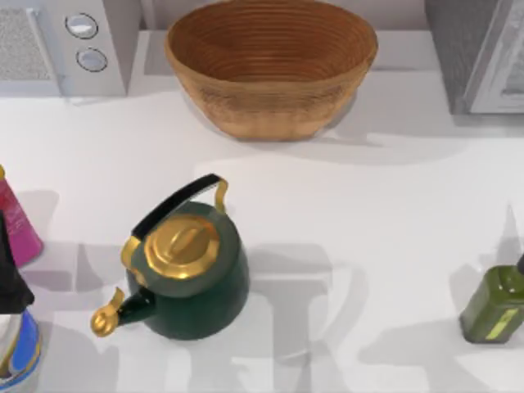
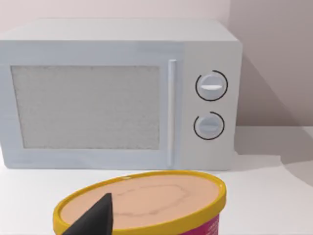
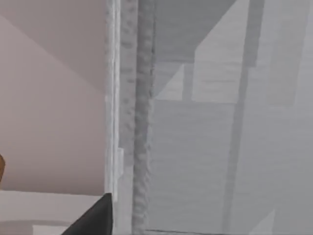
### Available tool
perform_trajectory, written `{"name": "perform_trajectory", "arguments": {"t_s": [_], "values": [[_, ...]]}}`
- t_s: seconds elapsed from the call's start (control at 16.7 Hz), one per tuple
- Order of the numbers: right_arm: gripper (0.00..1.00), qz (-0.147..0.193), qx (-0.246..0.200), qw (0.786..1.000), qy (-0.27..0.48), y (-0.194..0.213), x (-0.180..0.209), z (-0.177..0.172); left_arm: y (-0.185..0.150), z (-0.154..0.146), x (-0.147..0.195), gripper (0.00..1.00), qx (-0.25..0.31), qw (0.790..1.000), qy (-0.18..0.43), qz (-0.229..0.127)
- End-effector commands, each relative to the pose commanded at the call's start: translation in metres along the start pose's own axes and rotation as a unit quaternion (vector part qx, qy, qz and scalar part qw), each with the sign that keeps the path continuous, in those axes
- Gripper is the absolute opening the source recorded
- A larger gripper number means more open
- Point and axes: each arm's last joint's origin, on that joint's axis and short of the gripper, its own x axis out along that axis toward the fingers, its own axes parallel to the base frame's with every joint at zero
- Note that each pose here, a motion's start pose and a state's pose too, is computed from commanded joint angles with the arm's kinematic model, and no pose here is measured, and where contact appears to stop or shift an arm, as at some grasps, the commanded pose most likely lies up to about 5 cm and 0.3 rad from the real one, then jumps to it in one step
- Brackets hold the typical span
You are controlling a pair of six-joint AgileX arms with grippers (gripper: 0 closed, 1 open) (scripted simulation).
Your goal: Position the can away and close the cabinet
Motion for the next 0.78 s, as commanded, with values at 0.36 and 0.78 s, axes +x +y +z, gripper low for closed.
{"name": "perform_trajectory", "arguments": {"t_s": [0.36,0.78], "values": [[1.0,0.016,0.011,0.998,0.053,-0.085,0.038,-0.019,0.0,0.0,0.0,1.0,0.0,1.0,0.0,0.0],[1.0,-0.002,0.03,0.998,0.062,-0.153,0.025,-0.073,0.0,0.0,0.0,1.0,0.0,1.0,0.0,0.0]]}}
